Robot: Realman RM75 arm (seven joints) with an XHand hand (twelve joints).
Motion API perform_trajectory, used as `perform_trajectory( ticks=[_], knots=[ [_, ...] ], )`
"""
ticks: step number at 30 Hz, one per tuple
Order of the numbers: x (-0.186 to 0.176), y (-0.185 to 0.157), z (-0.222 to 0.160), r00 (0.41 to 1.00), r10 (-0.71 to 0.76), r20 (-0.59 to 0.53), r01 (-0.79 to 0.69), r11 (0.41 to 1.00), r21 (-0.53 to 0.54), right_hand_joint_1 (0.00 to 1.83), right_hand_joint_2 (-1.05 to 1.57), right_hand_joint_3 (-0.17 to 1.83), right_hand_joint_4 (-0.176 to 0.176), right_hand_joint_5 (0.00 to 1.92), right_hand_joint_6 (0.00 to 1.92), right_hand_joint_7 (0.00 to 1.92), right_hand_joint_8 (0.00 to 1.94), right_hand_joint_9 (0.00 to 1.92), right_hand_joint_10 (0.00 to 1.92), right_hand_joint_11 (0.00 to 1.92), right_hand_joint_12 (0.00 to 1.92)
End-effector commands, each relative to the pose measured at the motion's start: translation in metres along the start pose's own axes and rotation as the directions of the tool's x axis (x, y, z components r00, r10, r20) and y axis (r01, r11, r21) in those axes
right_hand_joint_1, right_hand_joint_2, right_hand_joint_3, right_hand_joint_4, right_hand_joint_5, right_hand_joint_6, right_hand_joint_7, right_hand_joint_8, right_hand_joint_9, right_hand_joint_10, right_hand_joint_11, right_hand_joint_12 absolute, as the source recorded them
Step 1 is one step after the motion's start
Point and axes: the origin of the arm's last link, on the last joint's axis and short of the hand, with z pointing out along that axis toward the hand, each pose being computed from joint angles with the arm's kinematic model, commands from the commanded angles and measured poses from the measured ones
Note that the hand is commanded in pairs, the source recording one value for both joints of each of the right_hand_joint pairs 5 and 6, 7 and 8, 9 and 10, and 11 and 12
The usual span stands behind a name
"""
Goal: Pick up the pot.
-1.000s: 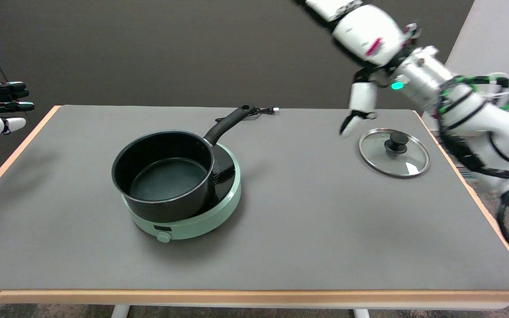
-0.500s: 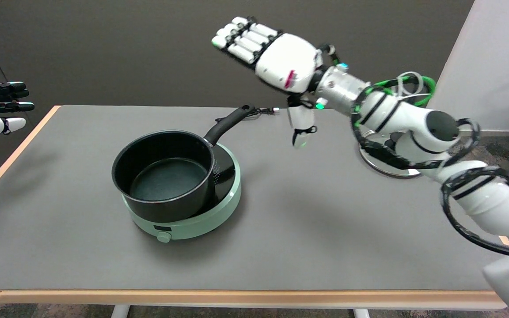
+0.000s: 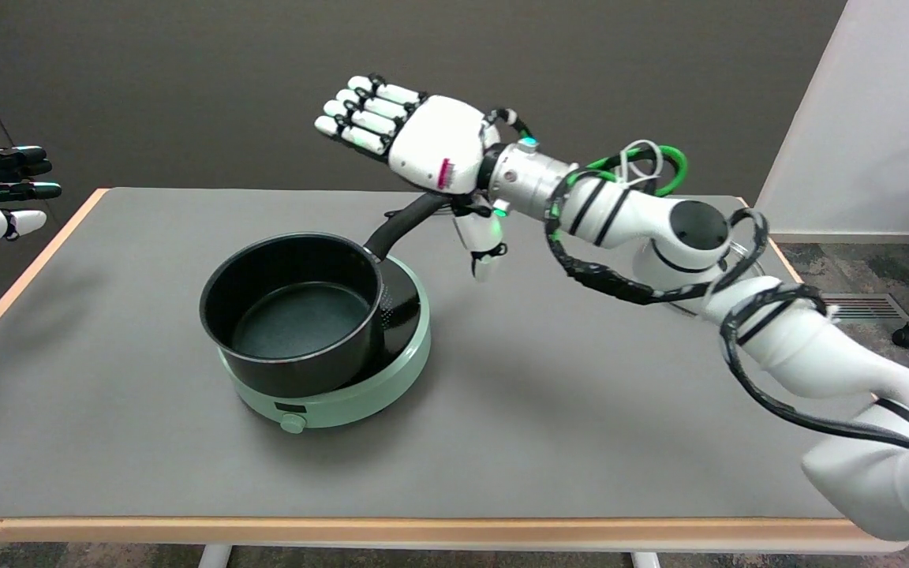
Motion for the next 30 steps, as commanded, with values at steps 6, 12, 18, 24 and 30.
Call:
perform_trajectory(
  ticks=[6,12,18,24,30],
  knots=[
    [-0.031,-0.017,0.060,0.993,-0.020,0.118,0.011,0.997,0.081,1.23,-0.65,0.64,-0.039,0.04,0.04,0.04,0.04,0.04,0.04,0.04,0.04],
    [-0.045,-0.011,0.063,0.987,-0.003,0.163,-0.007,0.998,0.059,1.24,-0.64,0.62,-0.031,0.06,0.06,0.06,0.06,0.06,0.06,0.06,0.06],
    [-0.062,-0.008,0.062,0.977,0.017,0.214,-0.026,0.999,0.040,1.25,-0.64,0.63,-0.030,0.09,0.09,0.09,0.09,0.09,0.09,0.09,0.09],
    [-0.071,-0.009,0.065,0.970,0.039,0.242,-0.046,0.999,0.024,1.25,-0.64,0.63,-0.020,0.11,0.11,0.11,0.11,0.11,0.11,0.11,0.11],
    [-0.074,-0.012,0.069,0.966,0.052,0.252,-0.059,0.998,0.022,1.24,-0.64,0.63,-0.010,0.12,0.12,0.12,0.12,0.12,0.12,0.12,0.12]
  ],
)
